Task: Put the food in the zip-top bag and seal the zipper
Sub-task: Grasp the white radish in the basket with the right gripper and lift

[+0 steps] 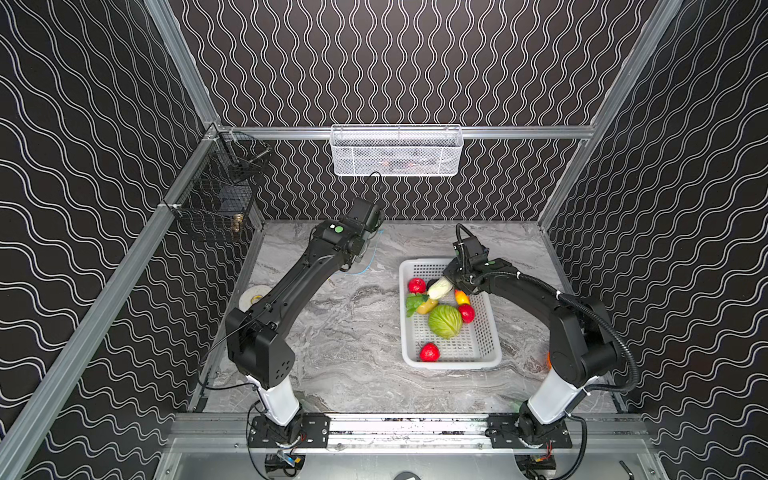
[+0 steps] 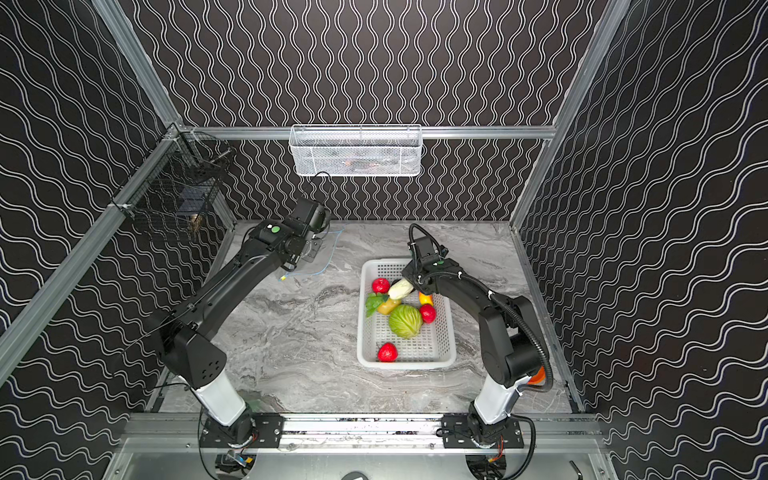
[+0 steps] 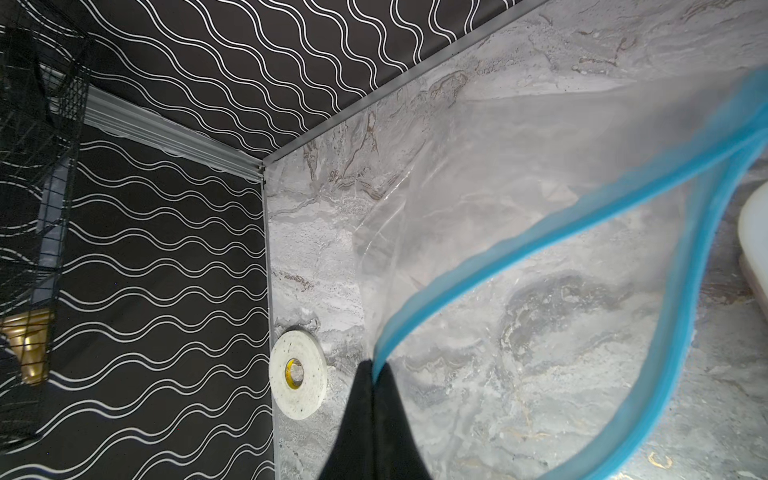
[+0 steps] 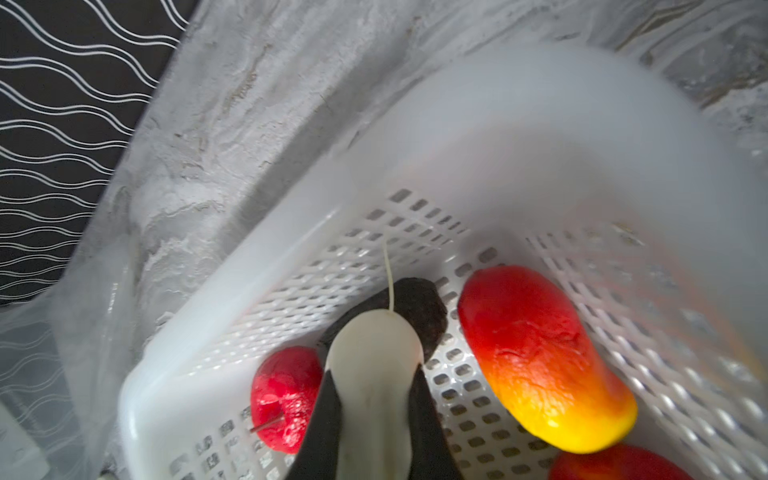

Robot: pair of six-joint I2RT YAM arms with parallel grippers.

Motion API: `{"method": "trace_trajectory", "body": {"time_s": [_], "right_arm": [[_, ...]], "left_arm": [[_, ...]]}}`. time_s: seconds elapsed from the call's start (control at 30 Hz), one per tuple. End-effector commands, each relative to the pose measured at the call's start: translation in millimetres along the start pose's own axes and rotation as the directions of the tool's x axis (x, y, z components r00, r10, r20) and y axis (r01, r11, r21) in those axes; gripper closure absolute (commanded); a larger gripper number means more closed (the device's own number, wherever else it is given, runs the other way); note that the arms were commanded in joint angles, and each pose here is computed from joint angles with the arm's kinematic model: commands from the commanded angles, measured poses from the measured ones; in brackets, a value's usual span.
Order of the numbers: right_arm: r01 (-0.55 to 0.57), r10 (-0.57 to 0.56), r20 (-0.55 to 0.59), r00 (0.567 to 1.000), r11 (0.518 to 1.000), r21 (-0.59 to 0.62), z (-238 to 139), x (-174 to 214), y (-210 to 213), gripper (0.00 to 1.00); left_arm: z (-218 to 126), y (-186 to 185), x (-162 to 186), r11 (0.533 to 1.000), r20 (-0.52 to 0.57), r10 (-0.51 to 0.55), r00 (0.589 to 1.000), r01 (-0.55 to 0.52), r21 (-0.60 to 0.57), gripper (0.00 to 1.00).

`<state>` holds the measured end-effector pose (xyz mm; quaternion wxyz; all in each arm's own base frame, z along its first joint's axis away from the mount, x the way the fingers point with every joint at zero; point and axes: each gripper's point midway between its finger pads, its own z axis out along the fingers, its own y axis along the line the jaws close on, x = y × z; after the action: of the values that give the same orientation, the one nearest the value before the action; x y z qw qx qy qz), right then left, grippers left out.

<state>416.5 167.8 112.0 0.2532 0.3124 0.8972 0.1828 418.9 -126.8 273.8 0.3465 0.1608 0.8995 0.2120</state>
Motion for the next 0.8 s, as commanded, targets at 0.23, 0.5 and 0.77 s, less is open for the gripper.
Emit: {"method": "trace_trajectory", "body": {"time_s": [0.23,0.5,0.77], "right_arm": [[-0.031,0.076,0.151,0.986,0.959,-0.281,-47,-27,42,1.00],[0.070,0.116,0.362,0.925,0.885,-0.461,-105,-37,74,1.00],[0.168,0.168,0.510,0.844,0.819,-0.549,-147,-34,108,1.00]], "left_arm": [[-4,-8,-1,0.998,-0.010,-0.023,1.000,0.023,0.052,1.00],[-2,-26,4,0.992,-0.066,-0.010,0.998,0.018,0.129,1.00],[-4,-34,3,0.986,-0.084,-0.014,0.996,0.028,0.166,1.00]]}}
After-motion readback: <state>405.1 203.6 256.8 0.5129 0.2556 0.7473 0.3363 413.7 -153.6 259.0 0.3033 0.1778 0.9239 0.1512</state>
